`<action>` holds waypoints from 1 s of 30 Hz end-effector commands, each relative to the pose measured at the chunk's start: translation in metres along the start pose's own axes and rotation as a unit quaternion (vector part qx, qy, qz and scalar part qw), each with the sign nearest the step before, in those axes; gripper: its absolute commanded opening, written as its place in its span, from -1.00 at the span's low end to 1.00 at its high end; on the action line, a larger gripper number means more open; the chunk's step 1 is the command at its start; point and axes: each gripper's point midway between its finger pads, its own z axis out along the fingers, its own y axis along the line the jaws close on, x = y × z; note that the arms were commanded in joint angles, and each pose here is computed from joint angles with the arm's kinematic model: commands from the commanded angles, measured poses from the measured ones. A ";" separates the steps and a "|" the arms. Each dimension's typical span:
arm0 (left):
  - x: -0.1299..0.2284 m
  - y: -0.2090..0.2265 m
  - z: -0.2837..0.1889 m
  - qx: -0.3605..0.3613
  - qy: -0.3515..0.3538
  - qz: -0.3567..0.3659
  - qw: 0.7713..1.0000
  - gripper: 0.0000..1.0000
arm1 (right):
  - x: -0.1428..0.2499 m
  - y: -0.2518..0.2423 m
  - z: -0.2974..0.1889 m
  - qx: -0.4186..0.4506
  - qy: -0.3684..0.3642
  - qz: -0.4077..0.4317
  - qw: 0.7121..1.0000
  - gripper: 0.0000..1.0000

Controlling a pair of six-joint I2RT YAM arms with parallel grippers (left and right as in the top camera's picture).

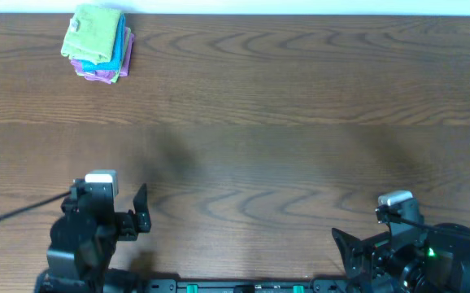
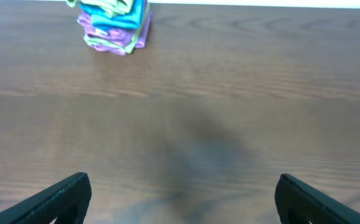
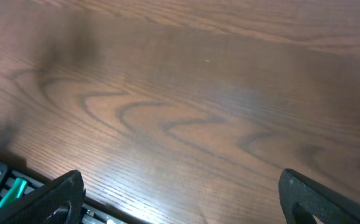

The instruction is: Fold the cloth

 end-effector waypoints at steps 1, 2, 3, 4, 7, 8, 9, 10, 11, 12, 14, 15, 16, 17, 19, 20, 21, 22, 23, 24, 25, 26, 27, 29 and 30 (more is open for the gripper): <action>0.014 0.002 0.008 0.003 -0.026 0.030 0.999 0.91 | 0.001 -0.001 -0.001 0.002 -0.002 0.004 1.000 0.98; 0.018 0.002 0.011 0.003 -0.031 0.028 0.999 0.91 | 0.001 -0.001 -0.001 0.003 -0.002 0.004 1.000 0.99; 0.023 0.002 0.016 0.005 -0.036 0.026 0.999 0.91 | 0.001 -0.001 -0.001 0.003 -0.002 0.004 1.000 0.98; 0.029 0.001 0.021 0.008 -0.039 0.026 0.999 0.91 | 0.001 -0.001 -0.001 0.002 -0.002 0.004 1.000 0.98; 0.046 -0.004 0.038 0.023 -0.042 0.026 0.998 0.91 | 0.001 -0.001 -0.001 0.002 -0.002 0.004 1.000 0.99; 0.049 -0.005 0.042 0.028 -0.045 0.026 0.998 0.91 | 0.001 -0.001 -0.001 0.003 -0.002 0.004 1.000 0.99; 0.052 -0.006 0.045 0.031 -0.047 0.026 0.998 0.91 | 0.001 -0.001 -0.001 0.002 -0.002 0.004 1.000 0.98; 0.055 -0.007 0.048 0.036 -0.051 0.026 0.998 0.91 | 0.001 -0.001 -0.001 0.002 -0.002 0.004 1.000 0.98; 0.058 -0.009 0.051 0.040 -0.055 0.027 0.997 0.91 | 0.001 -0.001 -0.001 0.002 -0.002 0.004 1.000 0.98; 0.060 -0.009 0.054 0.041 -0.056 0.027 0.997 0.91 | 0.001 -0.001 -0.001 0.003 -0.002 0.004 1.000 0.99; 0.065 -0.010 0.059 0.043 -0.058 0.025 0.997 0.91 | 0.001 -0.001 -0.001 0.003 -0.002 0.004 1.000 0.98; 0.066 -0.010 0.062 0.044 -0.059 0.023 0.997 0.91 | 0.001 -0.001 -0.001 0.002 -0.002 0.004 1.000 0.99; 0.068 -0.011 0.065 0.046 -0.060 0.023 0.997 0.91 | 0.001 -0.001 -0.001 0.002 -0.002 0.004 1.000 0.98; 0.071 -0.013 0.068 0.053 -0.059 0.024 0.997 0.91 | 0.001 -0.001 -0.001 0.002 -0.002 0.004 1.000 0.98; 0.075 -0.013 0.072 0.055 -0.057 0.019 0.997 0.91 | 0.001 -0.001 -0.001 0.002 -0.002 0.004 1.000 0.99; 0.075 -0.013 0.072 0.055 -0.057 0.018 0.997 0.91 | 0.001 -0.001 -0.001 0.002 -0.002 0.004 1.000 0.98; 0.075 -0.013 0.072 0.055 -0.057 0.019 0.997 0.91 | 0.001 -0.001 -0.001 0.002 -0.002 0.004 1.000 0.99; 0.075 -0.012 0.073 0.052 -0.057 0.021 0.997 0.91 | 0.001 -0.001 -0.001 0.002 -0.002 0.004 1.000 0.99; 0.075 -0.012 0.073 0.052 -0.057 0.024 0.997 0.91 | 0.001 -0.001 -0.001 0.003 -0.002 0.004 1.000 0.98; 0.075 -0.012 0.073 0.052 -0.057 0.024 0.997 0.91 | 0.001 -0.001 -0.001 0.003 -0.002 0.004 1.000 0.98; 0.075 -0.012 0.073 0.053 -0.057 0.024 0.997 0.91 | 0.001 -0.001 -0.001 0.003 -0.002 0.004 1.000 0.99; 0.075 -0.012 0.073 0.053 -0.057 0.024 0.997 0.91 | 0.001 -0.001 -0.001 0.002 -0.002 0.004 1.000 0.98; 0.075 -0.013 0.073 0.053 -0.057 0.024 0.997 0.91 | 0.001 -0.001 -0.001 0.002 -0.002 0.004 1.000 0.99; 0.075 -0.012 0.073 0.053 -0.057 0.024 0.997 0.91 | 0.001 -0.001 -0.001 0.002 -0.002 0.004 1.000 0.99; 0.075 -0.012 0.073 0.053 -0.057 0.024 0.997 0.91 | 0.001 -0.001 -0.001 0.002 -0.002 0.004 1.000 0.98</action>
